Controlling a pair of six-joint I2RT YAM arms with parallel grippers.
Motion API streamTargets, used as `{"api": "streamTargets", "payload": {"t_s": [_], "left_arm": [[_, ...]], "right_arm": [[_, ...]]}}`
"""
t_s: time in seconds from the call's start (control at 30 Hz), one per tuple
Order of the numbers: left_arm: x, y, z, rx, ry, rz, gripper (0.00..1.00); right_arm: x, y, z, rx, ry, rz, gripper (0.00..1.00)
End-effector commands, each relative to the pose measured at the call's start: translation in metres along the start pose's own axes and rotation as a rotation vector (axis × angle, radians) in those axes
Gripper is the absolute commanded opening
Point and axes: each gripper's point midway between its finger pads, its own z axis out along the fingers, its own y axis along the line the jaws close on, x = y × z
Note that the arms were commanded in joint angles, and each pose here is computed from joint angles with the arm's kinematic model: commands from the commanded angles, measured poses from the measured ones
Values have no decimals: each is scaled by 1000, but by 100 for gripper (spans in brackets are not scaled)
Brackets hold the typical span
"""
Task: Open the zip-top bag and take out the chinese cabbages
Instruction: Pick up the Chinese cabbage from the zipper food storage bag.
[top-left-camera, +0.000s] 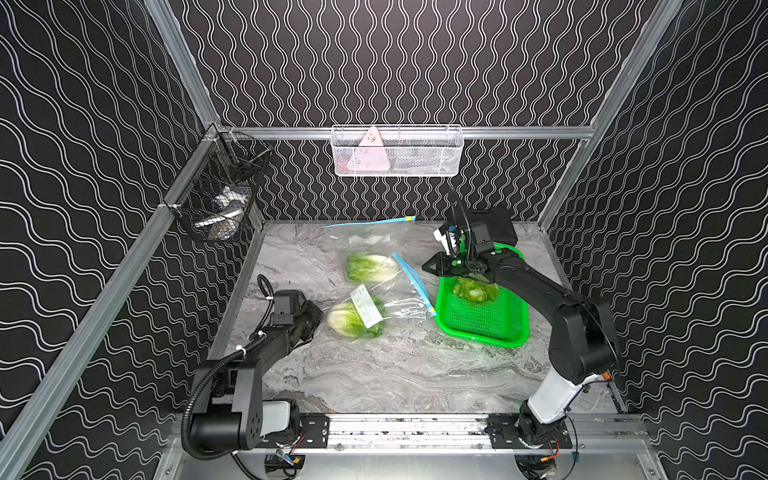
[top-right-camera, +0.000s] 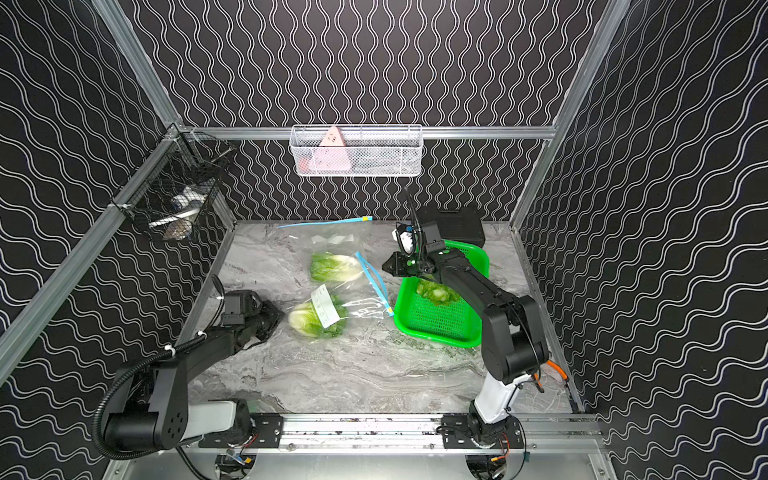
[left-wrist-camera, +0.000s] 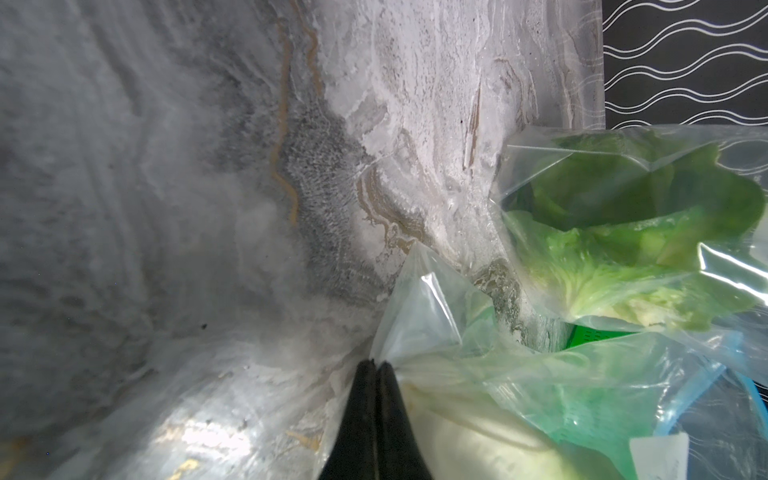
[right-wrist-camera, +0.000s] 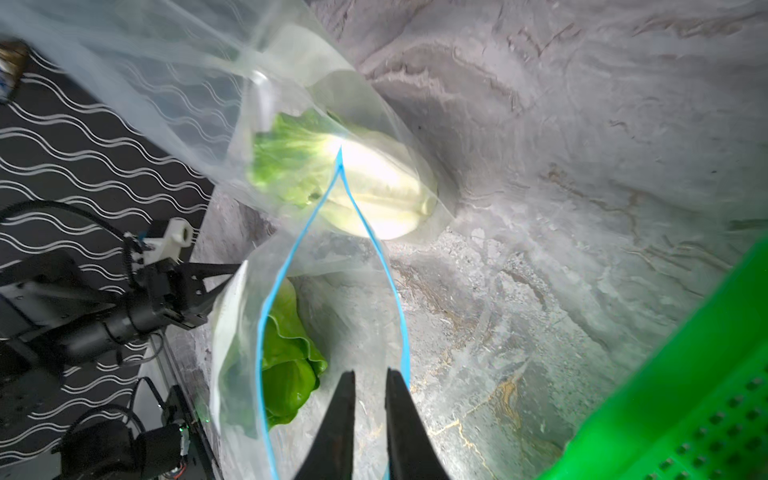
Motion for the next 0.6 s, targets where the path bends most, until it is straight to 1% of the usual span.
{"api": "streamTargets", "payload": {"t_s": [0.0, 0.1, 0.17, 0.23, 0.27, 0.3, 0.43, 0.57], "left_arm": [[-3, -2, -2, 6, -18, 17, 0], [-3, -3, -1, 9, -15, 17, 0], [-3, -3, -1, 12, -12, 16, 0], [-2, -3, -1, 15, -11, 16, 0], [-2, -3, -1, 15, -10, 16, 0], [-2, -2, -1, 15, -10, 15, 0], [0, -2, 0, 25, -4, 13, 0], [2, -4, 1, 35, 6, 18, 0]], "right_arm": [[9, 12, 13, -53, 54, -36, 13], [18, 27, 23, -102, 80, -60, 13], [24, 38, 29, -162, 90, -54, 13], [29, 42, 32, -215, 98, -29, 15], [41, 56, 39, -257, 129, -34, 16], [45, 61, 41, -284, 141, -31, 17], [64, 75, 52, -354, 175, -41, 26], [73, 87, 57, -417, 180, -29, 39]]}}
